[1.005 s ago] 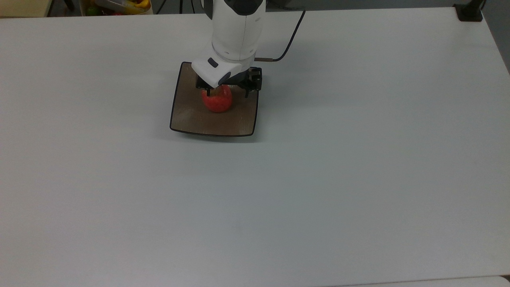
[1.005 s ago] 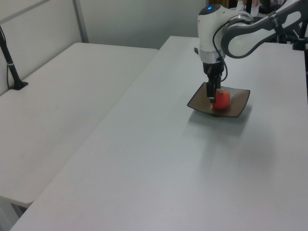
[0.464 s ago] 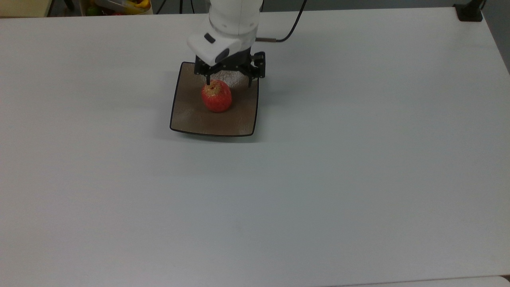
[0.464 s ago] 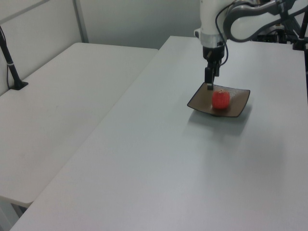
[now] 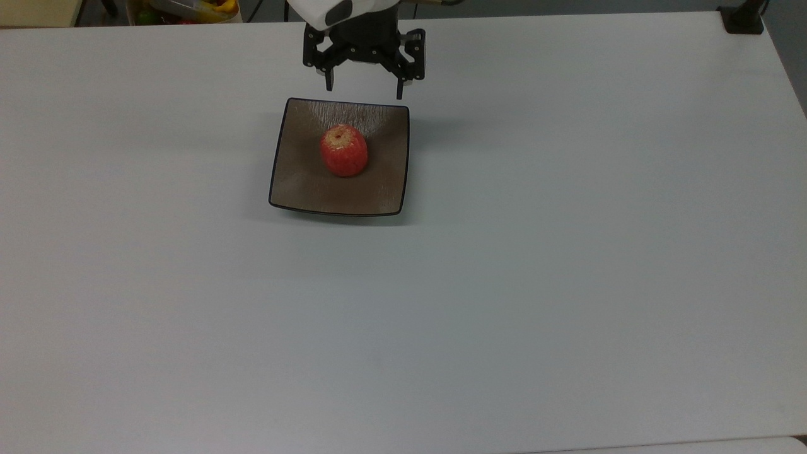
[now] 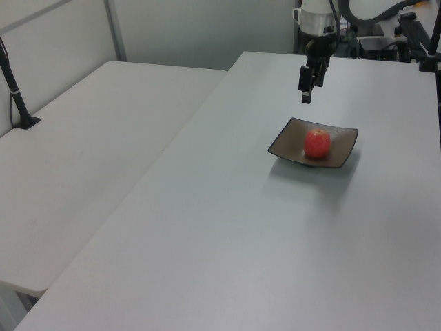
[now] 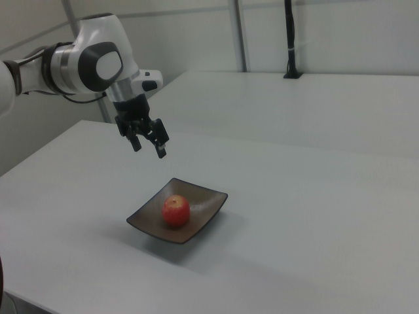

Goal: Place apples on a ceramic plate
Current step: 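Open the gripper and raise it away from the apple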

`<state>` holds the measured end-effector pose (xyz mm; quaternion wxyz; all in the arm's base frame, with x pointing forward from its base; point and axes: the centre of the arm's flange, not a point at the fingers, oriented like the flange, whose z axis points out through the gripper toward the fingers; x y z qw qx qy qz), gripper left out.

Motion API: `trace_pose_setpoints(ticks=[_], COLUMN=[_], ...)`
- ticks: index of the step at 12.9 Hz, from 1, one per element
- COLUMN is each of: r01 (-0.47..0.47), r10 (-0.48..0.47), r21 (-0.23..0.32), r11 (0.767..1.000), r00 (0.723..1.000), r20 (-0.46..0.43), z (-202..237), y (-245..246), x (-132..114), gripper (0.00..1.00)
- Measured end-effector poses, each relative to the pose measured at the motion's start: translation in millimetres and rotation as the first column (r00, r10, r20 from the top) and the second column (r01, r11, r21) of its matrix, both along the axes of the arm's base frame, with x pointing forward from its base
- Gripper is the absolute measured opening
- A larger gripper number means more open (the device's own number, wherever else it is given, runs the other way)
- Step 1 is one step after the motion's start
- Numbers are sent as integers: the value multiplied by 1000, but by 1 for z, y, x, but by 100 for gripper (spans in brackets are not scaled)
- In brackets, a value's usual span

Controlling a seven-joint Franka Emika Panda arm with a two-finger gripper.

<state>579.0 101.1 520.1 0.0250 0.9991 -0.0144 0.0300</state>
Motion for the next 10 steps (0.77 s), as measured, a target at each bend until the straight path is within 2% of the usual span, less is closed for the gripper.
trace_pose_setpoints(ticks=[5, 10], r01=[23, 55], r10=[-23, -55], r21=[5, 5], r11=[1000, 998], r00=[1000, 998], r20=[-2, 0], z=[2, 4], y=[-5, -25], x=[-11, -10], gripper=[100, 100])
